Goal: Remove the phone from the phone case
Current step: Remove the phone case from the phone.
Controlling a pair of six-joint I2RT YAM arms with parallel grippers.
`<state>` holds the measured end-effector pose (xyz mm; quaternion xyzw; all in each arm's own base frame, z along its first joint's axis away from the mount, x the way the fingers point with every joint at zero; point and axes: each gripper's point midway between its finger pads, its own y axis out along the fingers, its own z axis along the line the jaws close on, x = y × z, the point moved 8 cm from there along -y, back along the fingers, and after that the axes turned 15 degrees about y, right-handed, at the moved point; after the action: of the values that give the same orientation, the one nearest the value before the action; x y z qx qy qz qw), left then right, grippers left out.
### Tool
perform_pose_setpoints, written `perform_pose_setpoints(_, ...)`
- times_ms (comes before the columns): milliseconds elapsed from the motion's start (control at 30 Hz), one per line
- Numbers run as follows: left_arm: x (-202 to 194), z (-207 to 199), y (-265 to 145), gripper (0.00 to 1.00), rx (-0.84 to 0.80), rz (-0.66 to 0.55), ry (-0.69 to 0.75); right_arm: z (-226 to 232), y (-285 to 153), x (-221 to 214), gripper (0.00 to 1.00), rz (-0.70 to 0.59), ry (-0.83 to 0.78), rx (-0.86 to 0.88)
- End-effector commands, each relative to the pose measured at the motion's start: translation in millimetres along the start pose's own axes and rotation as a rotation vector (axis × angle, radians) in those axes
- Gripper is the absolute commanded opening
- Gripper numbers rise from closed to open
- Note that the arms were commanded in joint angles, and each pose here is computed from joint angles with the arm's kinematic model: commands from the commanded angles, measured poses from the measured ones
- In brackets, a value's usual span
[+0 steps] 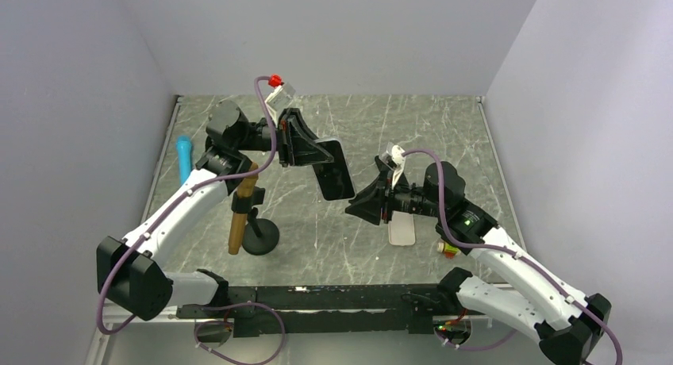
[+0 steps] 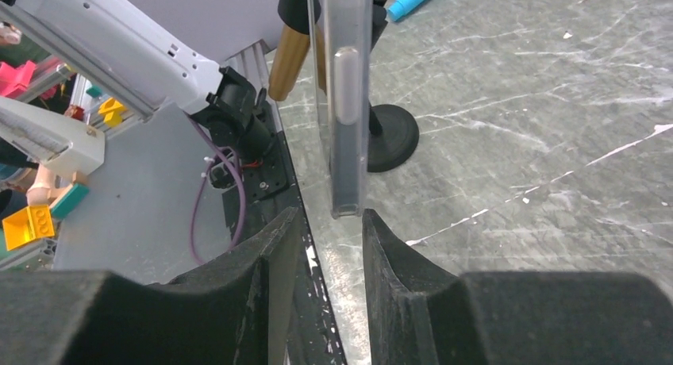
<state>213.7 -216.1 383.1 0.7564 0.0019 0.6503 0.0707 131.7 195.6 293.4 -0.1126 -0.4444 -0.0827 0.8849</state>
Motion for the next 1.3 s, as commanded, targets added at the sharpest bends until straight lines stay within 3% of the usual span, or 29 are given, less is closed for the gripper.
perform_pose_setpoints(0,11,-5,1,0.0,-0.042,-0.028,0.079,10,-3,22,0.38,-0.052,-0.055,0.017)
perform_pose_setpoints(333,14,-13,2,0.0,-0.094,-0.027,0.086,13,1,32,0.35,-0.037,-0.066,0.068)
perform_pose_setpoints(533,16,-19,4,0.0,-0.158,0.011,0.06,10,4,25,0.16,0.03,-0.157,0.135)
perform_pose_setpoints(600,16,-24,7,0.0,-0.189,0.034,0.061,8,5,27,0.0,0.053,-0.21,0.142)
perform_pose_setpoints(900,17,-61,25,0.0,-0.298,0.128,-0.115,-3,20,49,0.0,0.09,-0.49,0.163)
perform_pose_setpoints(1267,7,-75,53,0.0,-0.371,0.099,-0.311,22,10,98,0.0,-0.09,-0.757,0.087)
